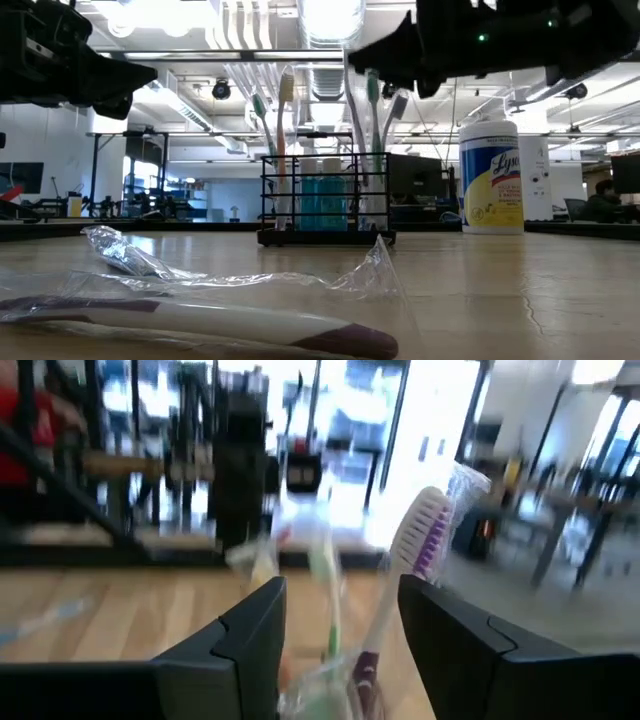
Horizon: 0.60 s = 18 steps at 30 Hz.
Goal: Pick & Place toothbrushing station
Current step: Put the green toothbrush into the black mesh organizer
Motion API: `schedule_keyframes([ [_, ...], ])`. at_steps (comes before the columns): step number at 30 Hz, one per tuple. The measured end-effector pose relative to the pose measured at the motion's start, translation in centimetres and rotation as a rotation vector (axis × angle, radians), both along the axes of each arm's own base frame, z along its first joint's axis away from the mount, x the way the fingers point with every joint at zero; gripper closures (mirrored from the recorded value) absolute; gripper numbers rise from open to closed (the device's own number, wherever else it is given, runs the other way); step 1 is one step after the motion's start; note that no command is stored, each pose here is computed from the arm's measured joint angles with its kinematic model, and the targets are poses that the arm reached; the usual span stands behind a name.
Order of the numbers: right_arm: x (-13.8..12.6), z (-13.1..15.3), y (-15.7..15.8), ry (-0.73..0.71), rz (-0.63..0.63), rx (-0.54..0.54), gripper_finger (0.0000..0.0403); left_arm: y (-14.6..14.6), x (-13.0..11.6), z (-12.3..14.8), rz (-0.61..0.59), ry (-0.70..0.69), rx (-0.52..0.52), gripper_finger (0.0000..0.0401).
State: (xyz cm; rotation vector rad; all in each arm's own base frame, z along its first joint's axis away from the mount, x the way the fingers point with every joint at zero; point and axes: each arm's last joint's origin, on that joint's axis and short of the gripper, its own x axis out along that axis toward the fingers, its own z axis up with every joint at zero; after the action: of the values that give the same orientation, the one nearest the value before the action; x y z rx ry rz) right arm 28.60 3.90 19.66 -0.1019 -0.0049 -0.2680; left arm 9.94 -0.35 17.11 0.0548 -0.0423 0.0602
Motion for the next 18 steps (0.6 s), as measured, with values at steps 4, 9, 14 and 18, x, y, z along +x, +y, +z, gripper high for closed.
schedule_keyframes([
  [4,0.4,0.4,0.0,0.17,-0.015,0.091,0.0213,0.0,0.0,0.0,-0.001,0.004,-0.005,0.0394],
  [9,0.9,0.0,0.1,0.233,-0.031,0.164,0.0213,0.0,0.0,-0.1,0.0,0.006,-0.002,0.0394],
  [14,1.1,-2.0,0.2,0.284,-0.046,0.206,0.0216,0.0,0.0,0.0,-0.001,0.005,-0.004,0.0394],
  [18,1.2,-3.0,0.2,0.317,-0.054,0.206,0.0216,0.0,0.0,0.0,0.0,0.003,-0.003,0.0394],
])
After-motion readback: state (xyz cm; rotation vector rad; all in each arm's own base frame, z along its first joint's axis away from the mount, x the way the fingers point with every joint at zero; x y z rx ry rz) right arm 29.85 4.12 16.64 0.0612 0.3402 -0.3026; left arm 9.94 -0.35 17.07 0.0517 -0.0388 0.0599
